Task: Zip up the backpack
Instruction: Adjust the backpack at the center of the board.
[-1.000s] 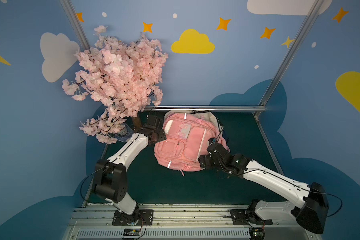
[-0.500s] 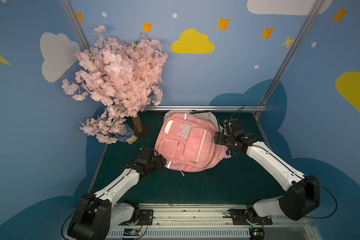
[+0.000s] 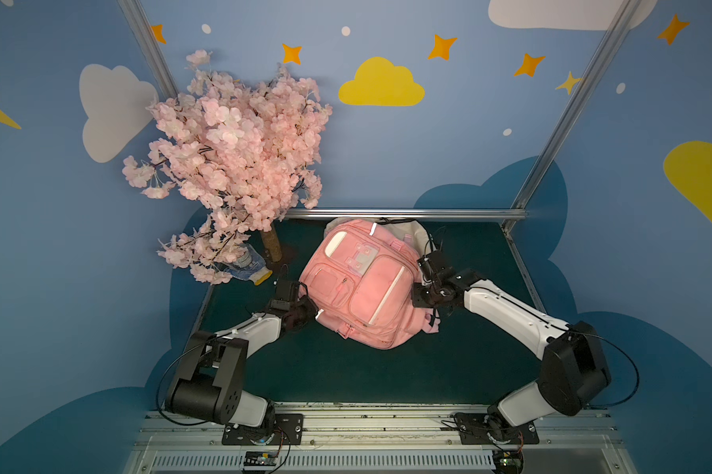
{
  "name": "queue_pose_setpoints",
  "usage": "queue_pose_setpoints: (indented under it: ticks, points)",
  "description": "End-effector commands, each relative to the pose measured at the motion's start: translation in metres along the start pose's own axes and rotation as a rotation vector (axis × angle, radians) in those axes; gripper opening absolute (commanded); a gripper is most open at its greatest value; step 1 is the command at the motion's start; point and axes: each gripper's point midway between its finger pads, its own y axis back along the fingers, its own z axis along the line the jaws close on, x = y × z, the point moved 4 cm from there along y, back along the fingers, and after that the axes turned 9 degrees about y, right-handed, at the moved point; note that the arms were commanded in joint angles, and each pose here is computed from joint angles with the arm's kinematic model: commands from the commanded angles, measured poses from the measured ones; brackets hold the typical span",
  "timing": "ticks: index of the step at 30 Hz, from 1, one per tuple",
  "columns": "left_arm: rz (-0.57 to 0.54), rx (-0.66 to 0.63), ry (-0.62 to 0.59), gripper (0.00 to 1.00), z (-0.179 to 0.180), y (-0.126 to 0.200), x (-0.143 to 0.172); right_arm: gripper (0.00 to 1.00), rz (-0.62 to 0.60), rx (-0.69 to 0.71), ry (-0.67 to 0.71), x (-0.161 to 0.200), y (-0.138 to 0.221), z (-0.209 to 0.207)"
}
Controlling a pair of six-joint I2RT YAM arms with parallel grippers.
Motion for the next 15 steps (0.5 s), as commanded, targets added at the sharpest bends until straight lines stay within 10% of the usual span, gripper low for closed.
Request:
queue_pose_setpoints:
  ticks: [1,7,15]
  points:
    - [-0.026,0.074,-0.071,0.11,-0.03,0.018,-0.013,0.06,0.006,-0.177,0.019,0.016,0.009,0.048]
    - [-0.14,-0.011,-0.127,0.21,-0.027,0.053,-0.025,0.15,0.014,-0.14,-0.004,0.045,0.003,0.053]
    - [-0.158,-0.018,-0.252,0.65,-0.031,0.1,-0.004,0.48,0.004,-0.028,-0.006,0.056,0.019,0.029]
